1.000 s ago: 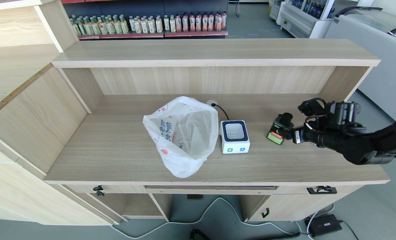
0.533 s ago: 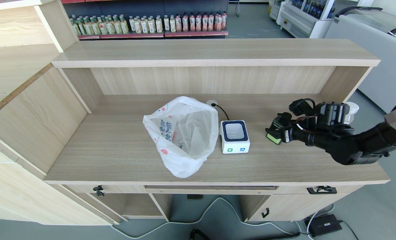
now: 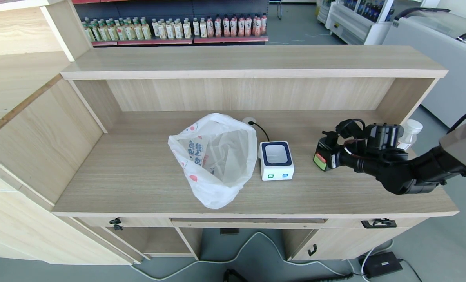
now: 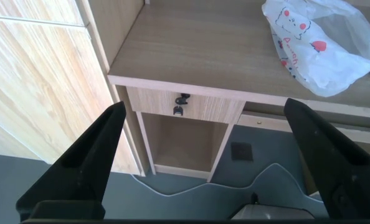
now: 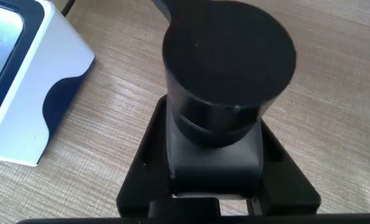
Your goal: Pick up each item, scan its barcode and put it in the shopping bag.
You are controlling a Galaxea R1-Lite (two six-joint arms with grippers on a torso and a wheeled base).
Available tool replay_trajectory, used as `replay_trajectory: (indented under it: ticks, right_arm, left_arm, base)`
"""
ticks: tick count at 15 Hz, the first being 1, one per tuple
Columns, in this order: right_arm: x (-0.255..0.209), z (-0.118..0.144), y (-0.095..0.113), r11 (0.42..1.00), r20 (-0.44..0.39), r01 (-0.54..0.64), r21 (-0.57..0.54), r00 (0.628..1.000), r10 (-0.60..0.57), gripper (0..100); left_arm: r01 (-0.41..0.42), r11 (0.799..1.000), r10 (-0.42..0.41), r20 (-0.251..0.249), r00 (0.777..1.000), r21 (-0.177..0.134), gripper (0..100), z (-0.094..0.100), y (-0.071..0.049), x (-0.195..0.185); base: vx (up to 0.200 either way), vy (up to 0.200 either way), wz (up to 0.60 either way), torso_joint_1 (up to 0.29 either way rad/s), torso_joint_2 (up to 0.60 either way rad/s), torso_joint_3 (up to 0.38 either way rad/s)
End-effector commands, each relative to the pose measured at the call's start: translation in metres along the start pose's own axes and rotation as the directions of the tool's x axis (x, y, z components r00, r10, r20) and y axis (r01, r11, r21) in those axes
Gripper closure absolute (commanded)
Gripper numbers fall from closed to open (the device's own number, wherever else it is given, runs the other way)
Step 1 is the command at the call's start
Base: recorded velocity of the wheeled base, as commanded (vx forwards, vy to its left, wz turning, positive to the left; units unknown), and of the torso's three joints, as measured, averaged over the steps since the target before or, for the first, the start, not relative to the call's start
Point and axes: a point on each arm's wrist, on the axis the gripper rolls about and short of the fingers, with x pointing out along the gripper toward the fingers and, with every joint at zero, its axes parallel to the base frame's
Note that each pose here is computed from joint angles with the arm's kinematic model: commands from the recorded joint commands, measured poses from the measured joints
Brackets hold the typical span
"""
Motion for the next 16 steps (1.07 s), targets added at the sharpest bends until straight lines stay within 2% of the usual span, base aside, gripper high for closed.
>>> replay_trajectory:
  ticks: [1, 4, 8, 10, 11, 12, 14, 15, 16]
  right_arm:
    - [0.002, -0.003, 0.0, 1.0, -0.009, 0.001, -0.003, 1.0, -0.001, 100]
    - [-0.009, 0.006, -0.003, 0.999, 0.033, 0.021, -0.04, 0.999, -0.02, 100]
    - [-0.06, 0.039, -0.016, 0.988, 0.123, 0.099, -0.121, 0.989, -0.084, 100]
    - [-0.089, 0.059, -0.013, 0.976, 0.173, 0.128, -0.174, 0.98, -0.098, 100]
    - [-0.122, 0.079, -0.008, 0.948, 0.228, 0.171, -0.269, 0.967, -0.11, 100]
    - [-0.149, 0.086, -0.002, 0.901, 0.256, 0.215, -0.376, 0.959, -0.122, 100]
    - [-0.202, 0.077, -0.002, 0.755, 0.292, 0.321, -0.572, 0.94, -0.178, 100]
    - [-0.217, 0.073, 0.003, 0.713, 0.326, 0.329, -0.62, 0.934, -0.147, 100]
    - [-0.228, 0.077, 0.011, 0.671, 0.373, 0.302, -0.677, 0.927, -0.041, 100]
  left_arm:
    - [-0.001, 1.0, 0.001, 0.001, 1.0, 0.0, 0, 0.0, 0.0, 0.0]
    - [-0.001, 1.0, 0.001, 0.001, 1.0, 0.0, 0, 0.0, 0.0, 0.0]
    - [-0.001, 1.0, 0.001, 0.001, 1.0, 0.0, 0, 0.0, 0.0, 0.0]
    - [0.0, 1.0, 0.0, 0.003, 1.0, -0.001, 0, 0.0, 0.0, 0.0]
    - [-0.001, 1.0, 0.001, 0.001, 1.0, 0.0, 0, 0.0, 0.0, 0.0]
    - [0.0, 1.0, 0.0, 0.003, 1.0, -0.001, 0, 0.0, 0.0, 0.0]
    - [-0.001, 1.0, 0.001, 0.001, 1.0, 0.0, 0, 0.0, 0.0, 0.0]
    - [-0.001, 1.0, 0.001, 0.001, 1.0, 0.0, 0, 0.0, 0.0, 0.0]
    - [-0.001, 1.0, 0.001, 0.001, 1.0, 0.0, 0, 0.0, 0.0, 0.0]
  base:
    - [0.0, 0.0, 0.0, 0.0, 0.0, 0.0]
    - [0.0, 0.0, 0.0, 0.0, 0.0, 0.0]
    - [0.0, 0.0, 0.0, 0.0, 0.0, 0.0]
    - [0.0, 0.0, 0.0, 0.0, 0.0, 0.0]
    - [0.0, 0.0, 0.0, 0.0, 0.0, 0.0]
    - [0.0, 0.0, 0.0, 0.0, 0.0, 0.0]
    - [0.0, 0.0, 0.0, 0.0, 0.0, 0.0]
    - [0.0, 0.0, 0.0, 0.0, 0.0, 0.0]
    - [0.0, 0.0, 0.0, 0.0, 0.0, 0.0]
